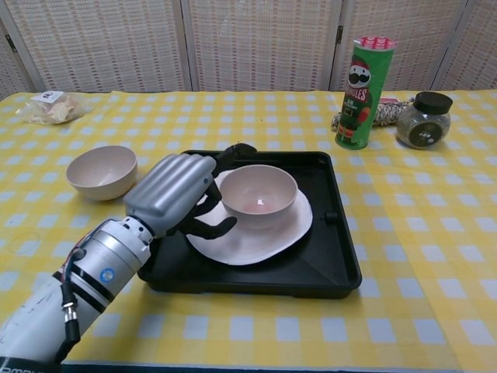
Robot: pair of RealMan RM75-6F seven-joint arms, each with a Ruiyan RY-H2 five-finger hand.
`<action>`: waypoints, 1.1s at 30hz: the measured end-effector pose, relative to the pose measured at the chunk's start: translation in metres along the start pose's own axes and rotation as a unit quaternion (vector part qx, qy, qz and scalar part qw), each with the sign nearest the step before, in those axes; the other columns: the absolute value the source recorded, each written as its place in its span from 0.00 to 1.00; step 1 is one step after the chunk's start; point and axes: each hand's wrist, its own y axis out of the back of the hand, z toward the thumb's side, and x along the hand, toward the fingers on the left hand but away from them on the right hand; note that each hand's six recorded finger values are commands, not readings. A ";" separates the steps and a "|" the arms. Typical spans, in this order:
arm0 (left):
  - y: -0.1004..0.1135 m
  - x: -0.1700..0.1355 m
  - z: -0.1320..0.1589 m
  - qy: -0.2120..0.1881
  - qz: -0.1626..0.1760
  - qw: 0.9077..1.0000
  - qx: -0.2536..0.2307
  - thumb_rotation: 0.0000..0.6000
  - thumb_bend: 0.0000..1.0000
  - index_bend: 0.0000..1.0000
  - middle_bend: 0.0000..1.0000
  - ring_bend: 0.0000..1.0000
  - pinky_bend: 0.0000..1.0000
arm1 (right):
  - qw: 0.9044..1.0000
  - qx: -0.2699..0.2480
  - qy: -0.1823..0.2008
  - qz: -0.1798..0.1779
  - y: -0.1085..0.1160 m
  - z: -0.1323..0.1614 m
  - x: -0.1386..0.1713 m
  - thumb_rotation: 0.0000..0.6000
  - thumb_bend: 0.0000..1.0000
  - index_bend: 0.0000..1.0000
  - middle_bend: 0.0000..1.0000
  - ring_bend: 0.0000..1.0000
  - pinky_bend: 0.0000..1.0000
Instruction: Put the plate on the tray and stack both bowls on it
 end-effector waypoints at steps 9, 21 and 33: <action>0.039 -0.019 -0.014 0.014 0.005 1.000 -0.015 1.00 0.37 0.27 1.00 1.00 1.00 | 1.000 0.004 0.021 0.001 -0.001 0.009 -0.001 1.00 0.23 0.00 0.00 0.00 0.00; 0.069 -0.060 -0.076 0.083 -0.054 0.989 0.106 1.00 0.46 0.35 1.00 1.00 1.00 | 0.998 -0.003 0.067 0.011 -0.001 0.023 -0.002 1.00 0.23 0.00 0.00 0.00 0.00; 0.054 -0.050 -0.119 0.131 -0.057 0.972 0.186 1.00 0.46 0.34 1.00 1.00 1.00 | 0.998 -0.005 0.064 0.011 0.001 0.020 -0.002 1.00 0.23 0.00 0.00 0.00 0.00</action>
